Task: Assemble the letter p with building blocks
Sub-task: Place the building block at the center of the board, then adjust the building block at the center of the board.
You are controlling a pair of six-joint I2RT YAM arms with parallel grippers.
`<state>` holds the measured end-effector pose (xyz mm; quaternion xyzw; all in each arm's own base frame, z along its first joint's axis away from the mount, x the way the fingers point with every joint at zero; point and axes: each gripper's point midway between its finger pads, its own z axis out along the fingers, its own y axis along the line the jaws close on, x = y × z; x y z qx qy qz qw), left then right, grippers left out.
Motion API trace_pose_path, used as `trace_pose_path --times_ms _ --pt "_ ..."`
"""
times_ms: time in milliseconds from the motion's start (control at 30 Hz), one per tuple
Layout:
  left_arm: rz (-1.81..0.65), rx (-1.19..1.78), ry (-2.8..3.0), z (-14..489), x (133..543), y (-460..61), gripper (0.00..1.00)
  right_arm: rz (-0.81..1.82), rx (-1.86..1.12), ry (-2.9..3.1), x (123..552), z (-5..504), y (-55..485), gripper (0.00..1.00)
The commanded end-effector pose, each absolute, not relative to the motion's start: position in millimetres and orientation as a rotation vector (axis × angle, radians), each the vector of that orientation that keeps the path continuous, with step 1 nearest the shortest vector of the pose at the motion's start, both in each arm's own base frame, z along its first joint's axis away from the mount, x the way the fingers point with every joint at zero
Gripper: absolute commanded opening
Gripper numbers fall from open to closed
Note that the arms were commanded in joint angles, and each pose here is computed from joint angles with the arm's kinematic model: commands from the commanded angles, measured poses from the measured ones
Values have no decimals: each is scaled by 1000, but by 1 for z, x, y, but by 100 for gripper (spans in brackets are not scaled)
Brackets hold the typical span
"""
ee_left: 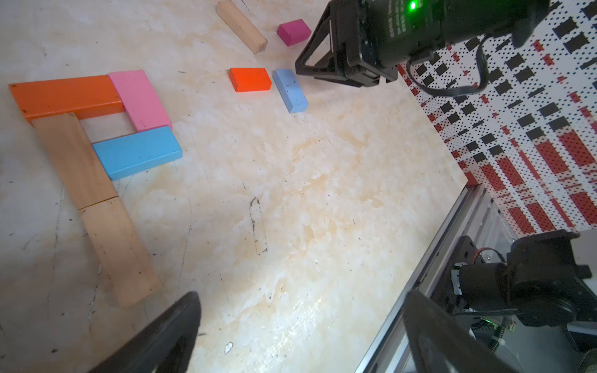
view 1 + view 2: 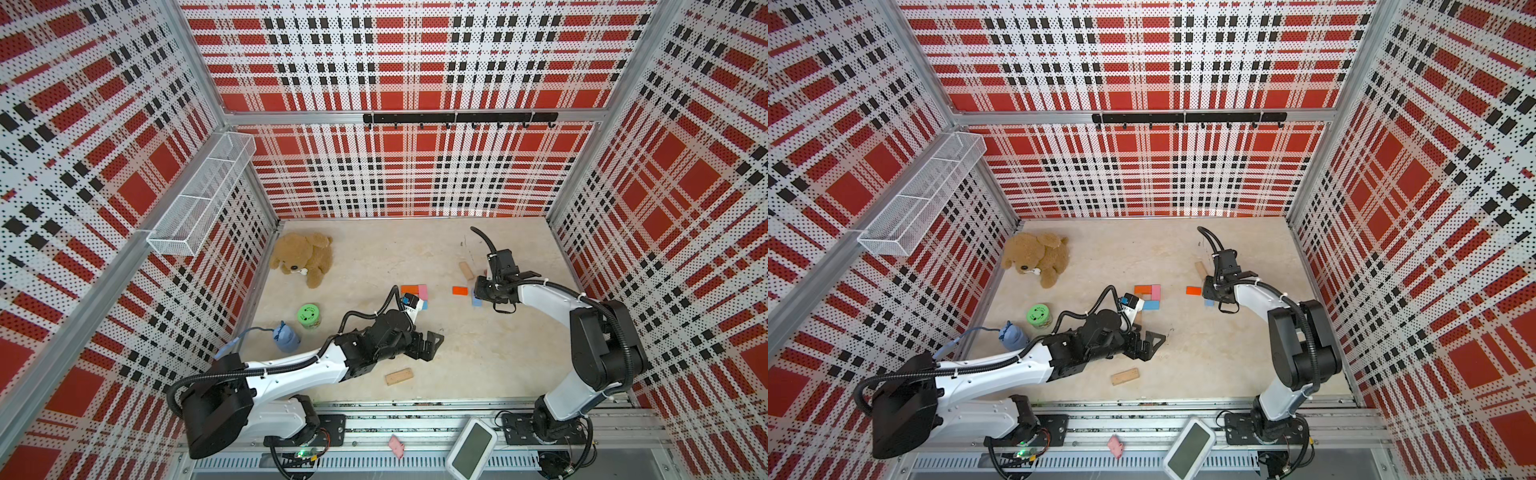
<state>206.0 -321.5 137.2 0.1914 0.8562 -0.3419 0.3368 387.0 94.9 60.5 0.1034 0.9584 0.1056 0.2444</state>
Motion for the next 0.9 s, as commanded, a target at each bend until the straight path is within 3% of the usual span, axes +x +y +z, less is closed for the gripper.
trace_pose_path --times_ms 0,400,867 --pt "-920 525 2206 144 210 -333 99 437 350 2595 393 53 98 35" --pt "-923 552 2229 136 209 -338 99 615 434 2579 408 33 96 34" --pt "-918 554 2231 135 210 -338 99 659 418 2609 407 24 103 25"
